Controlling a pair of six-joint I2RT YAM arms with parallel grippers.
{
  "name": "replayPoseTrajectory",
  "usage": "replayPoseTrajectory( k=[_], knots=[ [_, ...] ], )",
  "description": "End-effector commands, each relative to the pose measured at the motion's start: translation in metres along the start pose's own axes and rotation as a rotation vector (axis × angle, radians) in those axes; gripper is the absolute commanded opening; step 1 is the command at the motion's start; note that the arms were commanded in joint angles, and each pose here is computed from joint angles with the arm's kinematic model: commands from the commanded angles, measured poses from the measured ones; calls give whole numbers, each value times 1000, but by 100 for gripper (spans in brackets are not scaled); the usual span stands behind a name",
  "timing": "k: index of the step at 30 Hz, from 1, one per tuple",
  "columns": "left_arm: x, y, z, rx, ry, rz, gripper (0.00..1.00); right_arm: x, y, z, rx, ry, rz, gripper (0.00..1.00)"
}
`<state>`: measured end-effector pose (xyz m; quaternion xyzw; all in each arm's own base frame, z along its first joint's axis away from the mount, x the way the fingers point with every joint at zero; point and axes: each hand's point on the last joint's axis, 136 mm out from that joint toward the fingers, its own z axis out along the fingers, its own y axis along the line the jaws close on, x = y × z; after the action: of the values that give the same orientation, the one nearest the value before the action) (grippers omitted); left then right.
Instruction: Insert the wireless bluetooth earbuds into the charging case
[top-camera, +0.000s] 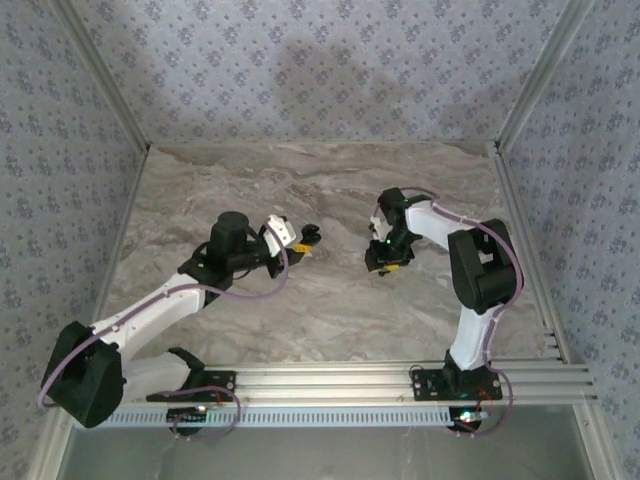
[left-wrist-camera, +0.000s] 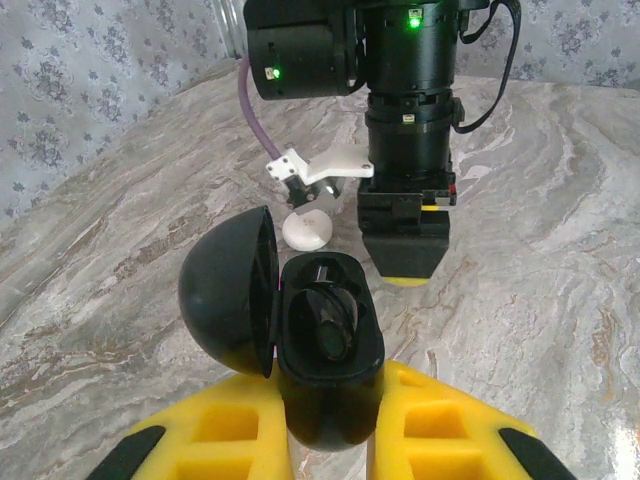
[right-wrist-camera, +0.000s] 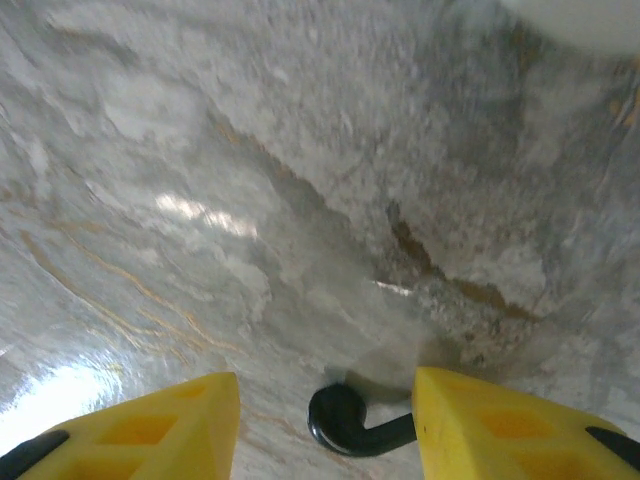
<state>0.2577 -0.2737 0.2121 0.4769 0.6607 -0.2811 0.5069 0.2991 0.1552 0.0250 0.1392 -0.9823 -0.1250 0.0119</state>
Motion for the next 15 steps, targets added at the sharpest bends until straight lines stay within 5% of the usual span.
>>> replayPoseTrajectory(
  k=[1, 7, 15],
  knots=[
    [-6, -2, 1, 12, -17, -1, 13, 31, -1, -1, 6, 84, 9, 50],
    [-9, -3, 0, 16, -25, -3, 13, 36, 10, -7, -21, 89, 5, 49],
    [-10, -3, -1, 12, -28, -3, 13, 9, -3, -39, 133, 0, 6, 45]
  ],
)
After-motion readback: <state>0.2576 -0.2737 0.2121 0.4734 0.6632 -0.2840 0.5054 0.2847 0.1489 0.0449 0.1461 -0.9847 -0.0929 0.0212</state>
